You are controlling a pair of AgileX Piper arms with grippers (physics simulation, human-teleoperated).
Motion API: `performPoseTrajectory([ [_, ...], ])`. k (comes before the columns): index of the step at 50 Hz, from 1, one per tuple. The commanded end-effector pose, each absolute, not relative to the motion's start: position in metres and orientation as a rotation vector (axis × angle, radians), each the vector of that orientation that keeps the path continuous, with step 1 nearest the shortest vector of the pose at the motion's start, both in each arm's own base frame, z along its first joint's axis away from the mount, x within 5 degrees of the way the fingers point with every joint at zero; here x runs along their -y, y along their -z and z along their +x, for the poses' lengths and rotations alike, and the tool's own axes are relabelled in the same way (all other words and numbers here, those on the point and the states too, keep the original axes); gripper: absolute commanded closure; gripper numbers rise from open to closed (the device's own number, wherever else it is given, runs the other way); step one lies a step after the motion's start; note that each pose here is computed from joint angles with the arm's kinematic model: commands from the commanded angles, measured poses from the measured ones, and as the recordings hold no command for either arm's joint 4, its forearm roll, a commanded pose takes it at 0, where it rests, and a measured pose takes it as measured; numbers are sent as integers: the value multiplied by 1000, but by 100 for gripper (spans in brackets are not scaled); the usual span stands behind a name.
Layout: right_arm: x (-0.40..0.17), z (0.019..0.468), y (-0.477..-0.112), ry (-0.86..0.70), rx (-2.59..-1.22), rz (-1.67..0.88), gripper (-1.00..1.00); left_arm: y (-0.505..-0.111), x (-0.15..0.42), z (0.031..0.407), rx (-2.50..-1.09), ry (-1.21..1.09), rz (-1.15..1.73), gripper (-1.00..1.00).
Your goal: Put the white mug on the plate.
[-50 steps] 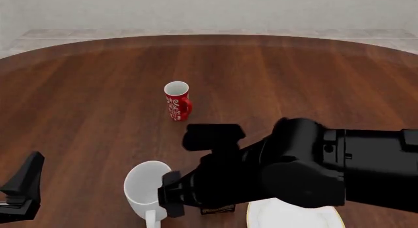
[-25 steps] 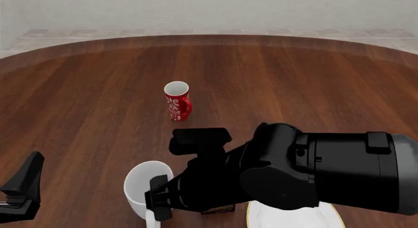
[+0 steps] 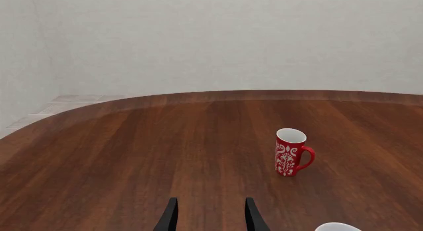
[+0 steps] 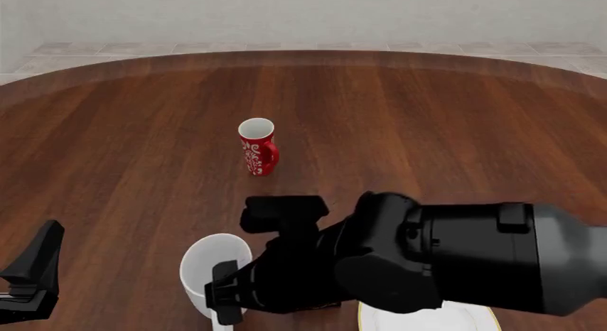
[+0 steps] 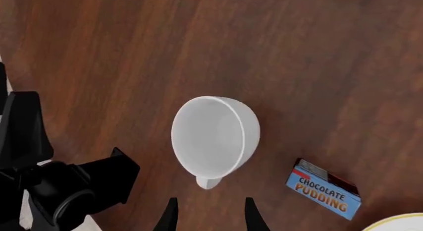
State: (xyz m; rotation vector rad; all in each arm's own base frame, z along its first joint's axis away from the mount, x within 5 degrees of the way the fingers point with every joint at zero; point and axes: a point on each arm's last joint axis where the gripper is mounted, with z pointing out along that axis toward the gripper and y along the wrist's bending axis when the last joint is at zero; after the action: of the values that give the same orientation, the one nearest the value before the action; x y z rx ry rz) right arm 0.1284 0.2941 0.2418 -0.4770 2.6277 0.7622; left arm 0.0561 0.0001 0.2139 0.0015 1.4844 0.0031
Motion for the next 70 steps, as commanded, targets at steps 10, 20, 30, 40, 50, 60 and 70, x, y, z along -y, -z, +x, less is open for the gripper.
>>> performPoseTrajectory([
  [10,-304,127,-231,-761,-2642,-482,-100,-214,0,56,-1484,-2,2,-100],
  [20,-310,127,-224,-757,-2648,-491,-100,-214,0,56,-1485,-2,2,-100],
  [30,-315,127,-217,-745,-2657,-498,-100,-214,0,56,-1485,-3,2,-100],
  [40,-319,128,-203,-729,-2676,-494,-100,-214,0,56,-1485,-3,2,-100],
  [50,-323,129,-194,-719,-2687,-492,-100,-214,0,56,-1485,-2,2,-100],
  [60,-327,133,-187,-709,-2689,-490,-100,-214,0,56,-1485,-3,2,-100],
  [70,-334,135,-178,-701,-2697,-493,-100,-214,0,56,-1484,-2,2,-100],
])
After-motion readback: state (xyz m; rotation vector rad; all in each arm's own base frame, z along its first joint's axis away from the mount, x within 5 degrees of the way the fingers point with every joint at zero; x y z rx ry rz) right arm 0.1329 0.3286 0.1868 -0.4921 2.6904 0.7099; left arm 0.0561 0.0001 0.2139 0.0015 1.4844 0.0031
